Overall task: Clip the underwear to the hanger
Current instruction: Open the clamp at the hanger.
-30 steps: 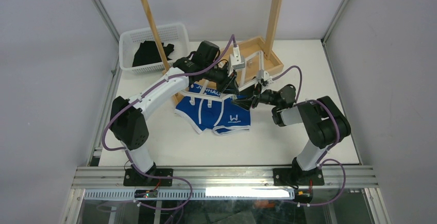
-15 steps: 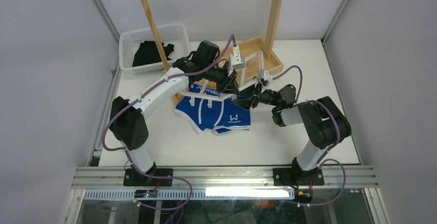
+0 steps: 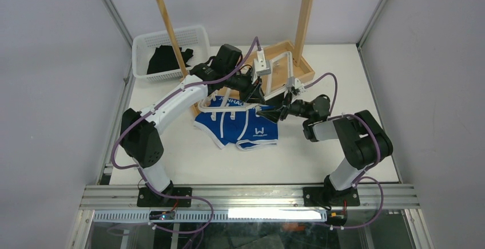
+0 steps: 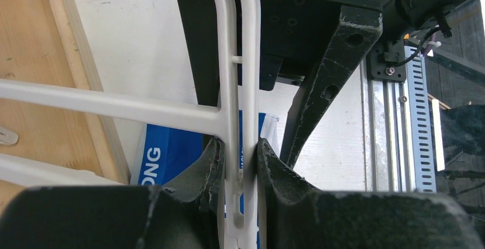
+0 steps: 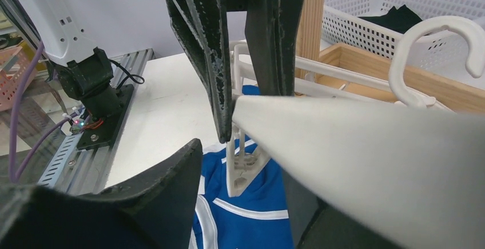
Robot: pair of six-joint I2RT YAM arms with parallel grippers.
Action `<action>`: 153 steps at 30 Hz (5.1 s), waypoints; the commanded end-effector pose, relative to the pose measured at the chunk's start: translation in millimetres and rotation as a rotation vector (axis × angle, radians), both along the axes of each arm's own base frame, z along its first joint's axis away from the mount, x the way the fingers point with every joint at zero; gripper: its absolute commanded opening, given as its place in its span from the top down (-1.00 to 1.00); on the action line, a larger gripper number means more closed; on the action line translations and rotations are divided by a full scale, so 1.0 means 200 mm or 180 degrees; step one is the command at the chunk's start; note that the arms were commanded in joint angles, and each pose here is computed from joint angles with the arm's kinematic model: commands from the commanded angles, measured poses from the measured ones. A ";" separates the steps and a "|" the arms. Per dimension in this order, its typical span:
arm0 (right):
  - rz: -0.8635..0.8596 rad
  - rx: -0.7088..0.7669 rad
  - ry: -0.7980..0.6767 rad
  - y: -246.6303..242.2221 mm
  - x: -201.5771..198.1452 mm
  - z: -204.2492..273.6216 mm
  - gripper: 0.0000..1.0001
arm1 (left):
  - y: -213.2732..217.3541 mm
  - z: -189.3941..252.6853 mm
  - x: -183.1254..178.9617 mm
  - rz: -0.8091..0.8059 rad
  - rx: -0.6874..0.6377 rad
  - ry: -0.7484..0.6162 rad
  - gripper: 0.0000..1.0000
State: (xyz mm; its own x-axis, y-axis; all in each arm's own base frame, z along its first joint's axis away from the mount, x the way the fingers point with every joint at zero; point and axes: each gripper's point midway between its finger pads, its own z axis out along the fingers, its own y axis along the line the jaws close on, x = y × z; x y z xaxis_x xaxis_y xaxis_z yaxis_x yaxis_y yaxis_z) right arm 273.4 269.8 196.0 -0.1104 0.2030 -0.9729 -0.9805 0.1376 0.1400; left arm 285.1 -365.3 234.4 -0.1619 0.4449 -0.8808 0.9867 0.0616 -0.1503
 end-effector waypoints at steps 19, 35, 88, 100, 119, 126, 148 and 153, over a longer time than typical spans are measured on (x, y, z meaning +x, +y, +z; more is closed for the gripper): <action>0.0041 0.0273 -0.0578 0.04 -0.04 0.23 -0.02 | 0.01 0.19 0.07 -0.0009 -0.0257 -0.0500 1.00; 0.0069 0.0256 -0.0511 0.04 -0.05 0.21 0.90 | 0.01 0.19 0.07 -0.0009 -0.0256 -0.0497 1.00; -0.0033 0.0227 -0.0502 0.07 -0.04 0.13 -0.12 | 0.01 0.19 0.06 -0.0014 -0.0274 -0.0480 1.00; -0.0007 0.0218 -0.0482 0.07 -0.04 0.13 0.17 | 0.01 0.19 0.06 -0.0009 -0.0268 -0.0487 1.00; -0.0142 0.0262 -0.0309 0.05 -0.03 0.15 1.00 | 0.01 0.19 0.06 -0.0008 -0.0272 -0.0467 1.00; -0.0177 0.0196 -0.0272 0.05 -0.02 0.15 1.00 | 0.00 0.30 0.00 -0.0136 -0.0483 -0.0448 0.24; -0.0874 -0.0225 0.0278 0.02 0.21 0.22 1.00 | 0.32 0.32 -0.07 0.1640 -0.0956 0.0052 -0.29; -0.0904 -0.0307 0.0428 0.02 0.25 0.25 1.00 | 0.36 0.15 -0.18 0.1970 -0.1081 0.0455 -0.31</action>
